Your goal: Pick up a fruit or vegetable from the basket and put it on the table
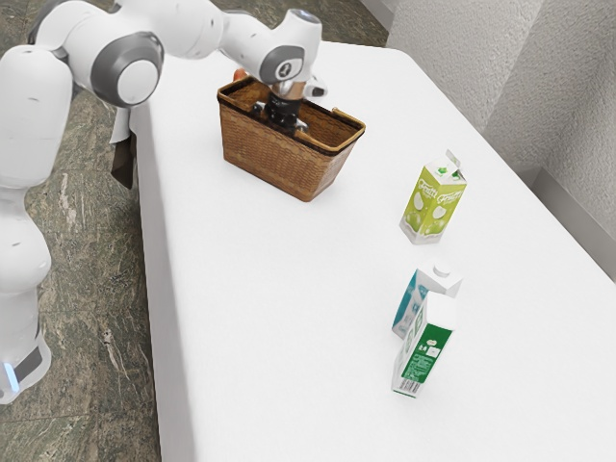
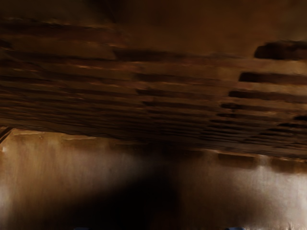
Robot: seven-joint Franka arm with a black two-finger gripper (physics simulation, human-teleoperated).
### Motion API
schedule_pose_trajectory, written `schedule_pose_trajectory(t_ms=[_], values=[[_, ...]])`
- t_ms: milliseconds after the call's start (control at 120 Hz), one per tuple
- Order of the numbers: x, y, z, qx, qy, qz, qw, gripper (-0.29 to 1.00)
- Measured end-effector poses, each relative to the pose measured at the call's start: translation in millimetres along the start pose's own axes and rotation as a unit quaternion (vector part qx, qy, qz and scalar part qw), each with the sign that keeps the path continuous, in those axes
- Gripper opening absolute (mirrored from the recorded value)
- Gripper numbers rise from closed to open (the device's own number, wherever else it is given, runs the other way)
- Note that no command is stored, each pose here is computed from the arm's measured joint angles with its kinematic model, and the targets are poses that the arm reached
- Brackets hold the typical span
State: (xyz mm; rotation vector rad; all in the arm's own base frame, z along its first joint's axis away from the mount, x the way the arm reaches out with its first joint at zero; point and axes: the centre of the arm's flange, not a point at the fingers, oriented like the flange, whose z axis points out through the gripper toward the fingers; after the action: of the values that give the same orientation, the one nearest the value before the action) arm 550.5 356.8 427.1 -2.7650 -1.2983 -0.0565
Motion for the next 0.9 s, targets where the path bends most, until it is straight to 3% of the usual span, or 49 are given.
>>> schedule_pose_trajectory(t_ms=[417,658,783,900], values=[[0,23,-87,-0.033,0.058,0.036,0.997,0.30],[-98,124,-200,-0.084,0.086,0.163,0.979,0.31],[-150,186,-206,-0.101,0.064,0.231,0.966,0.32],[-170,219,-180,-0.103,0.027,0.257,0.960,0.32]])
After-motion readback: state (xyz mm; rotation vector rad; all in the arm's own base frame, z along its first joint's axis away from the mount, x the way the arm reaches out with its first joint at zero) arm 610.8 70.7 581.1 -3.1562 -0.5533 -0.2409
